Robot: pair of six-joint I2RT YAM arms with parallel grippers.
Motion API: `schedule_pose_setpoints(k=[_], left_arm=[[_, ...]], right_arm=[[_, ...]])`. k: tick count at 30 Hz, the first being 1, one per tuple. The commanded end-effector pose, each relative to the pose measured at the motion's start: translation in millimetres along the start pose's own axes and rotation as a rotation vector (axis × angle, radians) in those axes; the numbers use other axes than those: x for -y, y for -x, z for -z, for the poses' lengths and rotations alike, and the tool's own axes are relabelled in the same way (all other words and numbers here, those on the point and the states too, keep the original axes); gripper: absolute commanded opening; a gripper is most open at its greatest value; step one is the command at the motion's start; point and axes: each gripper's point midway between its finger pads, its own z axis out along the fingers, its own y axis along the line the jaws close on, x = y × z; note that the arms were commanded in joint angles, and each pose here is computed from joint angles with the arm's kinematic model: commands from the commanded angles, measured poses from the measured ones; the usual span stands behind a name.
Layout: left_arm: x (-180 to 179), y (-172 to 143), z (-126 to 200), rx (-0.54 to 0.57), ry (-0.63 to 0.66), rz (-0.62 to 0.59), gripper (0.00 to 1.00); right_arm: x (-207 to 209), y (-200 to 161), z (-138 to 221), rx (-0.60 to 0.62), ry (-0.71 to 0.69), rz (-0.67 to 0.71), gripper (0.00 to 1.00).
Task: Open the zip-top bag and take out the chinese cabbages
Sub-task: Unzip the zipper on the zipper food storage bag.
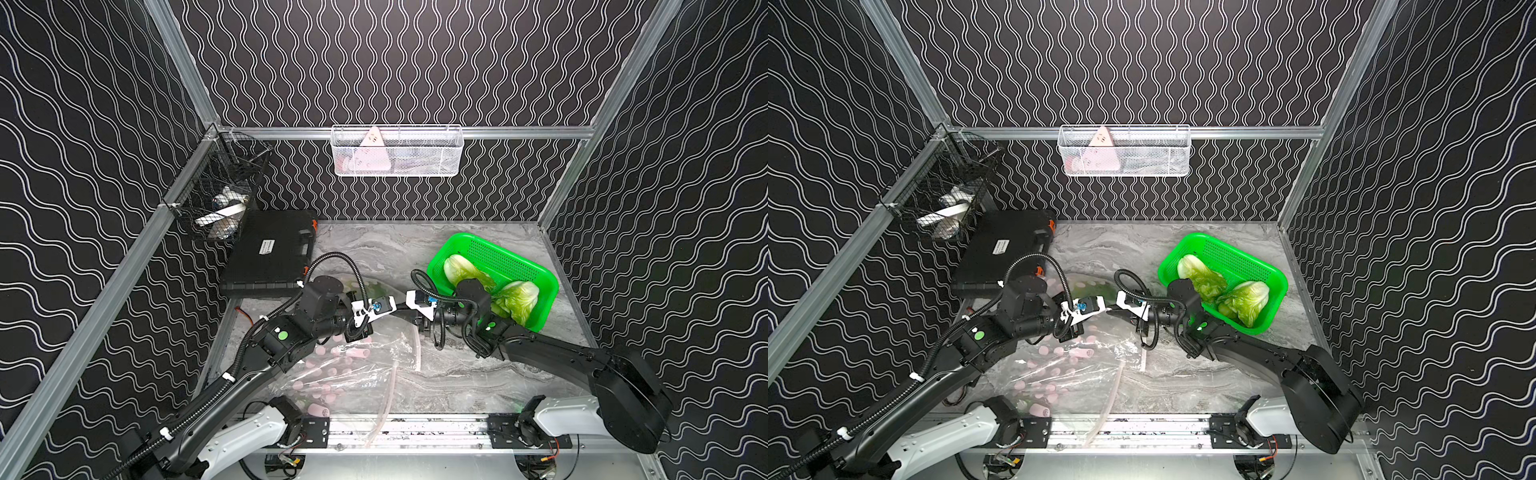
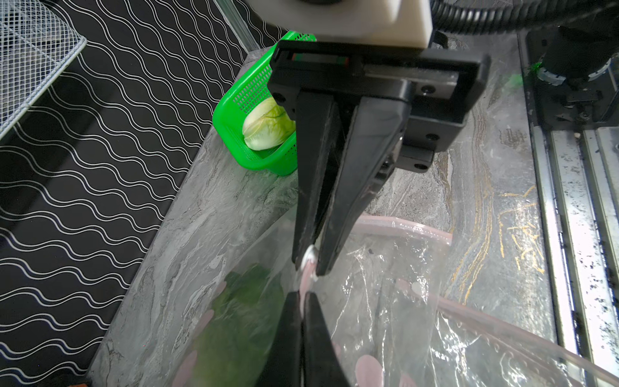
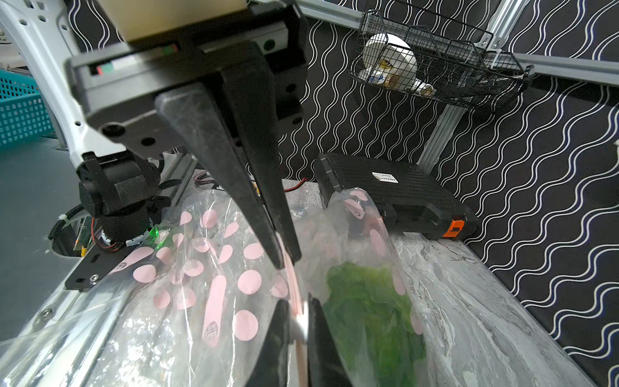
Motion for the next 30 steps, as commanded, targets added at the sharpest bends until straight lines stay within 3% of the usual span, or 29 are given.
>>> schedule_pose_setpoints(k=[1, 7, 11, 20, 30], left_arm=[[-8.5, 9.6, 4.4, 0.036, 0.043, -0.004, 0.0], [-19.1, 15.5, 15.3, 0.064, 0.12, -0.02, 0.0], [-14.8, 20.8, 23.1, 0.081, 0.1, -0.018, 0.0], [-17.0, 17.8, 40.0, 0.066, 0.15, -0.011, 0.0], [-25.5, 20.2, 51.3, 0.084, 0.219, -0.005, 0.0]], right_arm=[[0.1, -5.5, 0.4, -0.019, -0.005, 0.011, 0.02], [0.1, -30.7, 1.6, -0.096, -0.028, 0.01, 0.01], [5.2, -55.8, 2.7, -0.146, -0.072, -0.005, 0.0], [24.3, -94.6, 15.7, -0.164, -0.151, -0.116, 0.0], [30.3, -121.2, 27.3, -0.283, -0.228, -0.096, 0.03]])
